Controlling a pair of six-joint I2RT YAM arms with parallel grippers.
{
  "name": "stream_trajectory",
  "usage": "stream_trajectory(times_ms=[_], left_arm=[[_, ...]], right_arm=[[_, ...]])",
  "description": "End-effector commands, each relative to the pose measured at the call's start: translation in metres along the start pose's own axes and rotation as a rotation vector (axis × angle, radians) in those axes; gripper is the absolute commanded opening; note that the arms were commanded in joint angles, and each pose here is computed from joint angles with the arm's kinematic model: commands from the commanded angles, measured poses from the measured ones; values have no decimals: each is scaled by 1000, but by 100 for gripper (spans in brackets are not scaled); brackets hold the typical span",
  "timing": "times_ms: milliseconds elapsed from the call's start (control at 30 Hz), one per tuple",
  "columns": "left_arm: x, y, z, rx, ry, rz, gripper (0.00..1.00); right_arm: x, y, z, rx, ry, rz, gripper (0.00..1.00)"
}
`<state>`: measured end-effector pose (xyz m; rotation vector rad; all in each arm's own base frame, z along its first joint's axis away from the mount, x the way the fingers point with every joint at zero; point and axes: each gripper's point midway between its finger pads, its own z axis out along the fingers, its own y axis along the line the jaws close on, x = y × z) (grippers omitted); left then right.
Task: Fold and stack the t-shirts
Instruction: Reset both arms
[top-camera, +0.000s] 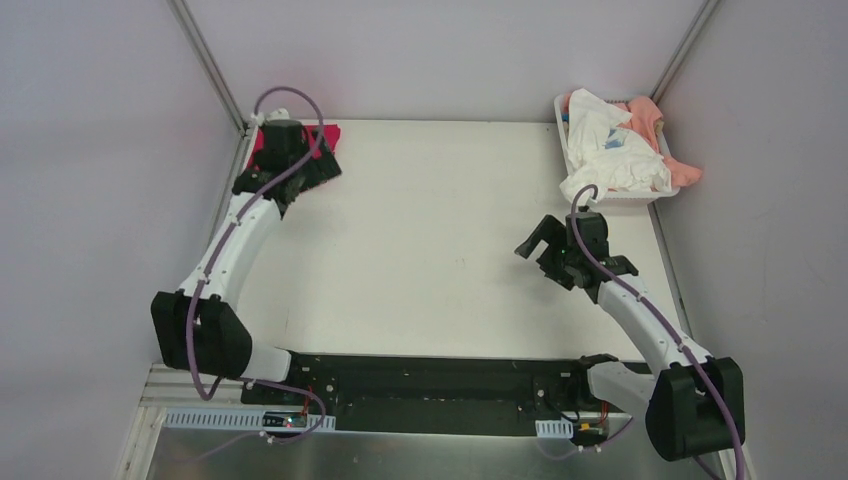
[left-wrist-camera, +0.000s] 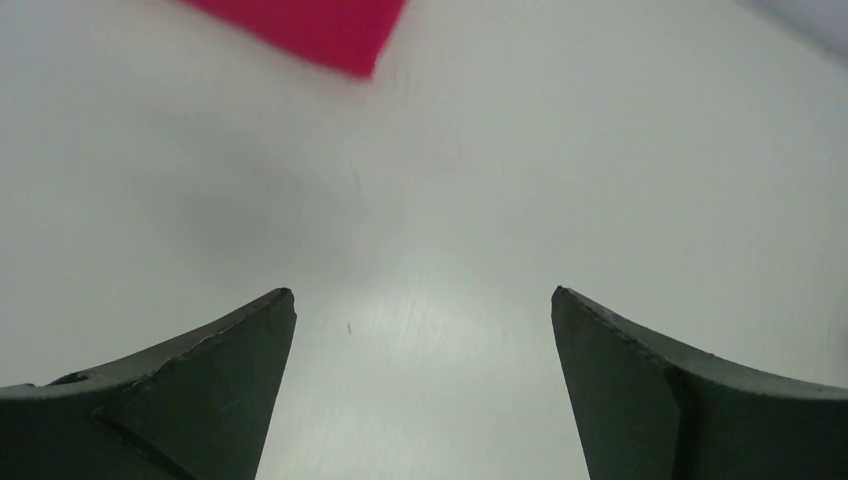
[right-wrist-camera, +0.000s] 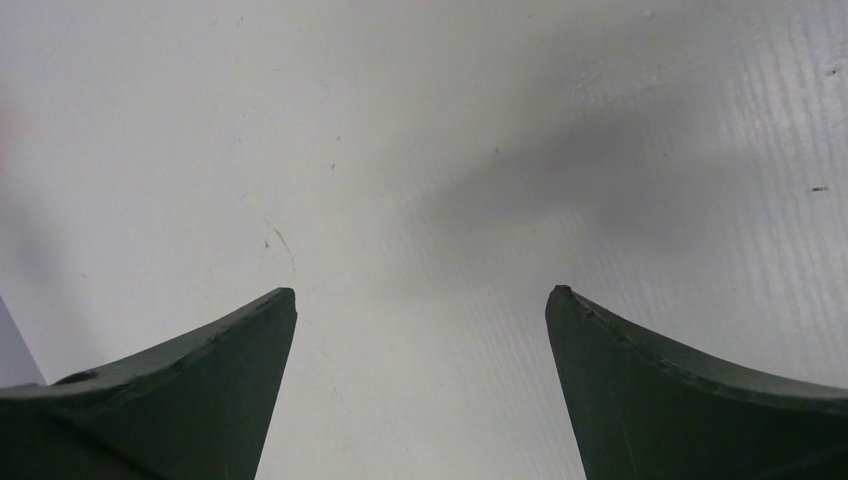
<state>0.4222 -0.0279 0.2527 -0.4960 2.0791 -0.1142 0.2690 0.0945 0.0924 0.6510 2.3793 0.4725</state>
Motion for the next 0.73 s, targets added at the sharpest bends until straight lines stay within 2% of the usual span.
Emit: stream_trajectory(times_ms=[0,100,333,700], left_arm=[[113,-7,-16,11,178,41,99],[137,17,-35,-37,133,12,99],[170,36,-66,75,98,-44,99],[171,40,-70,84,82,-32,99]], right_arm=[[-9,20,-7,-71,0,-13,100],[-3,10,-4,-62,-13,-6,99],[-17,-14,-7,21,-155,24,100],[-32,-20,-19,12,-282,48,100]])
